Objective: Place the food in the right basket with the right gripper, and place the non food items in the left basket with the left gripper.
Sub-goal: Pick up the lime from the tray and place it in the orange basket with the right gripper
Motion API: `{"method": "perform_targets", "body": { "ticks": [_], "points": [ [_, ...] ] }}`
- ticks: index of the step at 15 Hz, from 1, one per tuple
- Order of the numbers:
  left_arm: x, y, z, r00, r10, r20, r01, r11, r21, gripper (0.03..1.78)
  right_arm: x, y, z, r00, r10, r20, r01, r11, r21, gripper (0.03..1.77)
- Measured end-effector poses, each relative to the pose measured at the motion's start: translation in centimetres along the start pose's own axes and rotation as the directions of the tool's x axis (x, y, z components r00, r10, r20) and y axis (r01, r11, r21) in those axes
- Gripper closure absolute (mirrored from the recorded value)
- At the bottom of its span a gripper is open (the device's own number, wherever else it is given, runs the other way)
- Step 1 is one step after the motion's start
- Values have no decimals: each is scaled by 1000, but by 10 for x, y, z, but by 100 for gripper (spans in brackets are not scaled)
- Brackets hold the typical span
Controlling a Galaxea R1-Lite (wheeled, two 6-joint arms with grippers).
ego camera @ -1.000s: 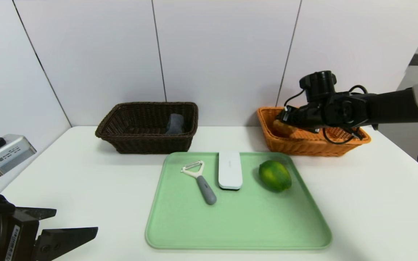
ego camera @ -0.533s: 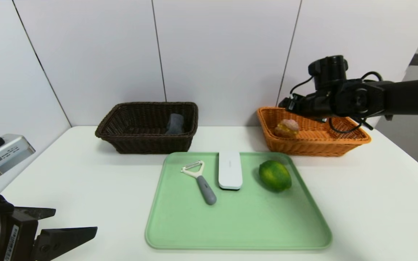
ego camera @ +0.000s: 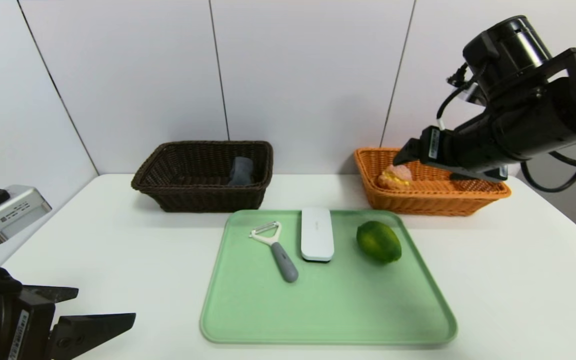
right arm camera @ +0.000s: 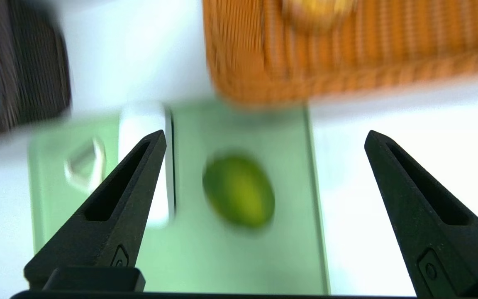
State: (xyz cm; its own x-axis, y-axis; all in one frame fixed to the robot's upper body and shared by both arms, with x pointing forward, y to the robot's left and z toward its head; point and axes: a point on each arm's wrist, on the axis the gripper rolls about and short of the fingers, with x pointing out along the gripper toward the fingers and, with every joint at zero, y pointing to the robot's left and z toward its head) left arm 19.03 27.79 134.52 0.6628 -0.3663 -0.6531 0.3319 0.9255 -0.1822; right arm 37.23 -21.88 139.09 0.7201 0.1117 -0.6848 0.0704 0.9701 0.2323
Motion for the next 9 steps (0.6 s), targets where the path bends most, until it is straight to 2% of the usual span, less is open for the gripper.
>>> {"method": "perform_targets", "body": {
  "ticks": [2,4,9],
  "points": [
    [0,0,0,1000,0,1,0,1000,0,12,-21,1,-20,991,6,-136,-13,999,-49,13],
    [-1,0,0,1000,-1,2,1,1000,0,12,-28,0,-30,971,33,-236,-48,997,-60,12],
    [-3,1,-4,1000,1,-2,-1,1000,-1,12,-7,7,-45,945,-3,-328,-50,987,-153,11]
  ]
}}
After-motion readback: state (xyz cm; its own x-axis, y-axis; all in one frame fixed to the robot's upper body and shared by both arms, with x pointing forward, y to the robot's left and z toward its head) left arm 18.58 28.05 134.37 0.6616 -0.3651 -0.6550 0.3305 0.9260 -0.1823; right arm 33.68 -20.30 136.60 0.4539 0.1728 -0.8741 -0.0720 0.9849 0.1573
